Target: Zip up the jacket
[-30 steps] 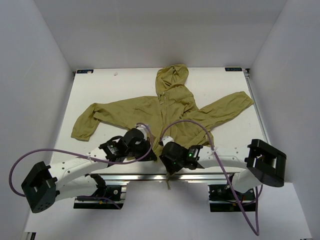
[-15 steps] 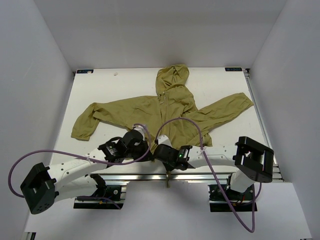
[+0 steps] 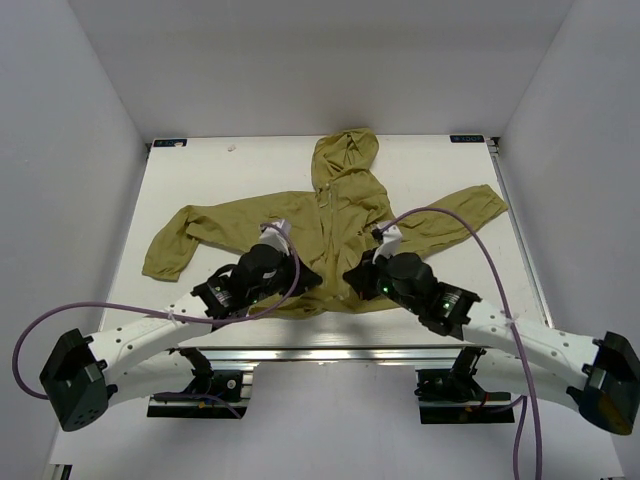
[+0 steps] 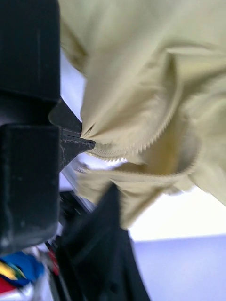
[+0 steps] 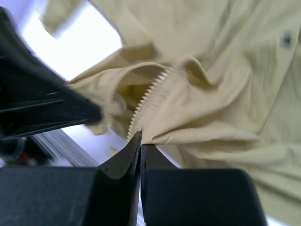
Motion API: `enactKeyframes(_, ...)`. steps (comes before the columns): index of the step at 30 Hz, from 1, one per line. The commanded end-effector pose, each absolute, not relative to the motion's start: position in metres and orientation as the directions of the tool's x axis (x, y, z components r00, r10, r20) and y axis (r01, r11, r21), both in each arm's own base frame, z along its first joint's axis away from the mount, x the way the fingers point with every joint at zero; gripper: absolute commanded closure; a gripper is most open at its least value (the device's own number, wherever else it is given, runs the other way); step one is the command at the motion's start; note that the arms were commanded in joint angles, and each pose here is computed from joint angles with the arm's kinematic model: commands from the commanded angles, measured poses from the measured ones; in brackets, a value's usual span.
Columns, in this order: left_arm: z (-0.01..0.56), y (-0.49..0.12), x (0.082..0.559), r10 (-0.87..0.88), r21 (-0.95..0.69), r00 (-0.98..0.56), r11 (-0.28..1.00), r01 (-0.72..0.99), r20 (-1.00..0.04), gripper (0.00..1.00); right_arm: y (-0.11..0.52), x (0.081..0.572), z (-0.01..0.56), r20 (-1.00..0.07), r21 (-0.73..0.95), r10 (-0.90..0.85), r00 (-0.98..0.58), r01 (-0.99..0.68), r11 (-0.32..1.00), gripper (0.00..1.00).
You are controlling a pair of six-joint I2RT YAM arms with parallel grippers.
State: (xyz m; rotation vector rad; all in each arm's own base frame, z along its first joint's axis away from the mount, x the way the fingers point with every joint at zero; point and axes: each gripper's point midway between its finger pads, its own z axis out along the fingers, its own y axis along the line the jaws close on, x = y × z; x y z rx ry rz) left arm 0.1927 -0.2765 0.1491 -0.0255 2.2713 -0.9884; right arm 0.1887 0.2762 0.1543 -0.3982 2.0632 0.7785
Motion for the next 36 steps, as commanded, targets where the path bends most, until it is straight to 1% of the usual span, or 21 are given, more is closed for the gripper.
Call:
enactKeyframes(1, 0.237, -0.291, 0.228, -0.462, -0.749, -0.631, 0.585, 0.312, -0.624, 1.00, 0.281, 0.205, 0.206, -0.892, 0.407, 0.158, -0.425, -0.599, 0.689, 1.00)
enactKeyframes(2, 0.249, -0.293, 0.232, -0.487, -0.756, -0.606, 0.565, 0.330, -0.629, 1.00, 0.281, 0.206, 0.220, -0.895, 0.423, 0.199, -0.399, -0.615, 0.666, 1.00)
enactKeyframes(5, 0.266, -0.293, 0.237, -0.520, -0.759, -0.566, 0.542, 0.360, -0.640, 1.00, 0.278, 0.214, 0.241, -0.891, 0.449, 0.275, -0.361, -0.615, 0.648, 1.00)
enactKeyframes(8, 0.282, -0.294, 0.241, -0.534, -0.749, -0.532, 0.534, 0.391, -0.658, 1.00, 0.275, 0.220, 0.255, -0.897, 0.443, 0.311, -0.315, -0.622, 0.645, 1.00)
enactKeyframes(11, 0.284, -0.295, 0.240, -0.518, -0.738, -0.531, 0.536, 0.409, -0.671, 1.00, 0.272, 0.225, 0.260, -0.898, 0.439, 0.340, -0.280, -0.629, 0.642, 1.00)
enactKeyframes(16, 0.271, -0.292, 0.242, -0.510, -0.733, -0.537, 0.562, 0.383, -0.672, 1.00, 0.272, 0.232, 0.268, -0.882, 0.468, 0.373, -0.289, -0.633, 0.617, 1.00)
enactKeyframes(18, 0.264, -0.289, 0.243, -0.507, -0.730, -0.540, 0.576, 0.368, -0.672, 1.00, 0.278, 0.237, 0.256, -0.902, 0.429, 0.276, -0.331, -0.622, 0.655, 1.00)
enactKeyframes(19, 0.260, -0.288, 0.245, -0.503, -0.726, -0.542, 0.589, 0.355, -0.673, 1.00, 0.275, 0.237, 0.227, -0.896, 0.407, 0.182, -0.406, -0.584, 0.703, 1.00)
enactKeyframes(20, 0.248, -0.284, 0.245, -0.488, -0.714, -0.552, 0.619, 0.327, -0.676, 1.00, 0.276, 0.234, 0.210, -0.884, 0.392, 0.119, -0.453, -0.577, 0.716, 1.00)
enactKeyframes(22, 0.227, -0.279, 0.246, -0.461, -0.695, -0.576, 0.660, 0.287, -0.675, 1.00, 0.282, 0.226, 0.167, -0.834, 0.362, -0.029, -0.551, -0.586, 0.725, 1.00)
enactKeyframes(24, 0.208, -0.277, 0.242, -0.432, -0.681, -0.606, 0.683, 0.265, -0.668, 1.00, 0.283, 0.209, 0.120, -0.744, 0.381, -0.130, -0.655, -0.576, 0.723, 1.00)
enactKeyframes(26, 0.187, -0.273, 0.239, -0.404, -0.670, -0.635, 0.699, 0.249, -0.658, 1.00, 0.279, 0.197, 0.081, -0.675, 0.386, -0.189, -0.713, -0.560, 0.733, 1.00)
enactKeyframes(27, 0.176, -0.273, 0.233, -0.378, -0.663, -0.665, 0.709, 0.239, -0.644, 1.00, 0.277, 0.196, 0.072, -0.660, 0.383, -0.200, -0.724, -0.553, 0.740, 1.00)
enactKeyframes(29, 0.161, -0.271, 0.229, -0.355, -0.656, -0.688, 0.718, 0.232, -0.633, 1.00, 0.278, 0.197, 0.062, -0.647, 0.372, -0.215, -0.731, -0.550, 0.748, 1.00)
enactKeyframes(33, 0.147, -0.271, 0.222, -0.334, -0.661, -0.718, 0.715, 0.229, -0.611, 1.00, 0.281, 0.193, 0.041, -0.588, 0.363, -0.283, -0.757, -0.561, 0.744, 1.00)
enactKeyframes(35, 0.144, -0.270, 0.221, -0.333, -0.660, -0.721, 0.717, 0.224, -0.608, 1.00, 0.281, 0.189, 0.037, -0.574, 0.364, -0.312, -0.757, -0.578, 0.730, 0.93)
enactKeyframes(36, 0.145, -0.270, 0.220, -0.332, -0.659, -0.721, 0.717, 0.227, -0.609, 1.00, 0.279, 0.185, 0.036, -0.563, 0.364, -0.324, -0.760, -0.580, 0.729, 0.82)
